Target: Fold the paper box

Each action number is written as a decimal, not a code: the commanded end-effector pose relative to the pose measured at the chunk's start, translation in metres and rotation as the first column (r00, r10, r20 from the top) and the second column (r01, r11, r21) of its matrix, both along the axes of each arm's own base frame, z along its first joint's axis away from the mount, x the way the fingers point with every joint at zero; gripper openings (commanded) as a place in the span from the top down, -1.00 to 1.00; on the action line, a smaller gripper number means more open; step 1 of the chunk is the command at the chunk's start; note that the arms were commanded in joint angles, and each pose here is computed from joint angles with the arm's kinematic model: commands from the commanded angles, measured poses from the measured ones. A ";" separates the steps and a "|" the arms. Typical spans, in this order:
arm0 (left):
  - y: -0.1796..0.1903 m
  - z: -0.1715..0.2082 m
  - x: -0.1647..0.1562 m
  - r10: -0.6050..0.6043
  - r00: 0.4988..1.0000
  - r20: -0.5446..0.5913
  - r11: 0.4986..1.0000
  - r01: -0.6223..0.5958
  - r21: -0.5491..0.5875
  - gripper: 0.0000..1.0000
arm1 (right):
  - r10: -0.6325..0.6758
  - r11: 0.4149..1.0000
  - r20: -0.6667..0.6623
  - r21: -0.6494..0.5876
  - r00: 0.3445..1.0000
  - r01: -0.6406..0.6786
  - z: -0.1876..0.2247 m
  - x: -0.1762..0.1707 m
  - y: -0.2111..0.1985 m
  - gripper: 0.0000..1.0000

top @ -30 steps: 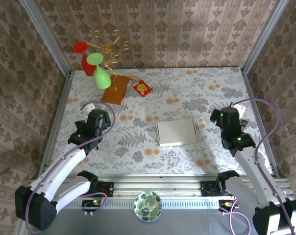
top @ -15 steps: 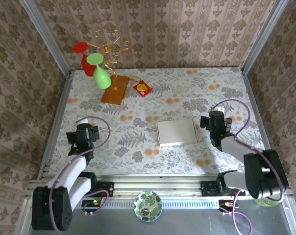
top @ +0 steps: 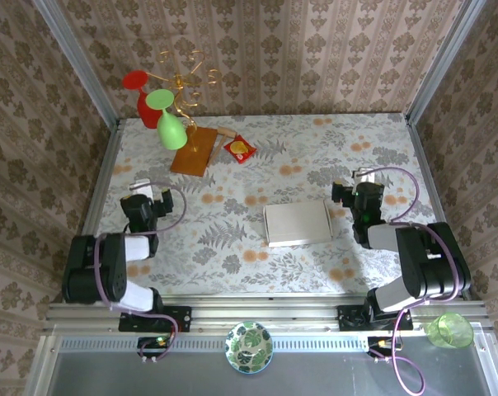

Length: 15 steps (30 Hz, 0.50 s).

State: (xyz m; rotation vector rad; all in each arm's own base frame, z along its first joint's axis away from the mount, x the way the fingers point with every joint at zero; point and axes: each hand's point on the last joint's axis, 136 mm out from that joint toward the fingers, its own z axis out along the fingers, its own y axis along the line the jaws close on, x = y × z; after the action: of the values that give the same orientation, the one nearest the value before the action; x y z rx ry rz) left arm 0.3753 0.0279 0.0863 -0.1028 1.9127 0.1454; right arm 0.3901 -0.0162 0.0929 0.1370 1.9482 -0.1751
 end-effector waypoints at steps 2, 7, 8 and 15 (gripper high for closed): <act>-0.011 0.017 -0.001 -0.077 0.989 0.125 0.997 0.076 0.013 -1.00 | -0.002 1.000 0.074 0.013 0.997 0.001 0.008 0.002 -0.001 -1.00; -0.009 0.017 0.014 -0.072 0.993 0.088 0.997 0.071 0.021 -1.00 | -0.024 0.999 0.054 0.022 0.998 0.023 0.006 0.005 -0.005 -1.00; -0.013 0.015 0.020 -0.096 0.994 0.057 0.995 0.095 0.019 -1.00 | -0.025 1.000 0.058 0.021 0.998 0.024 0.007 0.005 -0.006 -1.00; -0.017 0.011 0.021 -0.105 0.994 0.029 0.994 0.104 0.028 -1.00 | -0.024 0.999 0.059 0.023 0.998 0.023 0.007 0.005 -0.006 -1.00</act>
State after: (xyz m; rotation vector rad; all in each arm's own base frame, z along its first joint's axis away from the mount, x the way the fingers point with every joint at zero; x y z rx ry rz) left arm 0.3972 0.0158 0.1001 -0.0224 1.8596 0.1027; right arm 0.3859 -0.0192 0.0843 0.1581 1.9517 -0.1692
